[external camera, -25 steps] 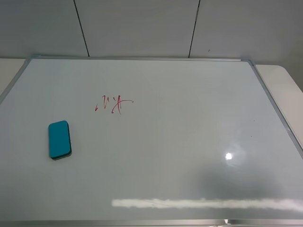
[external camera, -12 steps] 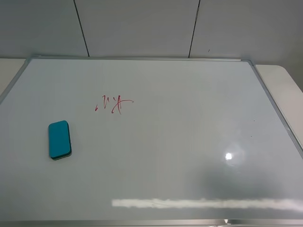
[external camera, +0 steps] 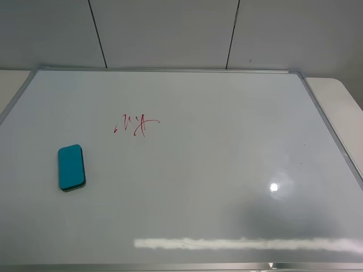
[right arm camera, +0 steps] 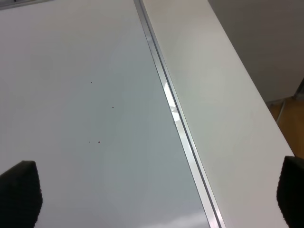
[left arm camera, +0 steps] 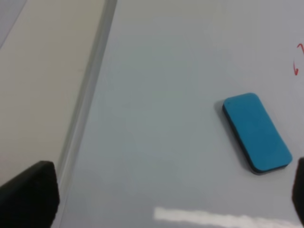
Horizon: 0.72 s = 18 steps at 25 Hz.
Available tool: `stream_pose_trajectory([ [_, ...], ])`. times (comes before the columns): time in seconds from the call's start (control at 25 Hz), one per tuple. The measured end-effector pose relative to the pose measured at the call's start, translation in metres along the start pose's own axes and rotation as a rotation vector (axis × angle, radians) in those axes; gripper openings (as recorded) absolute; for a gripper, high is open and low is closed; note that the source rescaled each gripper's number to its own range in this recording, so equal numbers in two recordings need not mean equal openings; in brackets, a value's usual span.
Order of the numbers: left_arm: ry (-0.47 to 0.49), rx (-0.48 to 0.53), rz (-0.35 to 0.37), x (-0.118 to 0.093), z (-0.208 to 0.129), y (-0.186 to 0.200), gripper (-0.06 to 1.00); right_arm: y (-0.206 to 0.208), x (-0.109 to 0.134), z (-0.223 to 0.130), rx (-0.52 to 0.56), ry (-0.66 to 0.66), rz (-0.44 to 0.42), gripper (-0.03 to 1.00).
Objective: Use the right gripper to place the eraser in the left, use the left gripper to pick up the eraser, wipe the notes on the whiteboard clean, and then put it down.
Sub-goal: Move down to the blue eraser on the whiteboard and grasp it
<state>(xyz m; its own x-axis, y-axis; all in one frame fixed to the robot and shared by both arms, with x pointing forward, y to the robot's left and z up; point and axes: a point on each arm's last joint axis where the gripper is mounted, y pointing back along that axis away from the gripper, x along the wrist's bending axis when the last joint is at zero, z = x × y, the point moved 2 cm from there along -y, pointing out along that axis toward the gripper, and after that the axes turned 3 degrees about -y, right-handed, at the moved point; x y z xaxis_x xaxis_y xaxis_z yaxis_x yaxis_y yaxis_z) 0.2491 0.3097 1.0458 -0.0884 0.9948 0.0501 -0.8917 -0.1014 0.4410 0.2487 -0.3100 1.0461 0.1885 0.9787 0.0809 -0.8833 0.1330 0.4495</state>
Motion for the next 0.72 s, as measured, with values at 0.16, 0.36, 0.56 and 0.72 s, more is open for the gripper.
stream_pose_trajectory([
  [0.16, 0.000, 0.000, 0.000, 0.0000, 0.0000, 0.0000, 1.00, 0.0000, 0.0000, 0.0000, 0.000, 0.000, 0.000, 1.00],
  [0.36, 0.000, 0.000, 0.000, 0.0000, 0.0000, 0.0000, 1.00, 0.0000, 0.0000, 0.0000, 0.000, 0.000, 0.000, 1.00],
  [0.56, 0.000, 0.000, 0.000, 0.0000, 0.0000, 0.0000, 1.00, 0.0000, 0.0000, 0.0000, 0.000, 0.000, 0.000, 1.00],
  [0.72, 0.000, 0.000, 0.000, 0.0000, 0.0000, 0.0000, 1.00, 0.0000, 0.0000, 0.0000, 0.000, 0.000, 0.000, 1.00],
])
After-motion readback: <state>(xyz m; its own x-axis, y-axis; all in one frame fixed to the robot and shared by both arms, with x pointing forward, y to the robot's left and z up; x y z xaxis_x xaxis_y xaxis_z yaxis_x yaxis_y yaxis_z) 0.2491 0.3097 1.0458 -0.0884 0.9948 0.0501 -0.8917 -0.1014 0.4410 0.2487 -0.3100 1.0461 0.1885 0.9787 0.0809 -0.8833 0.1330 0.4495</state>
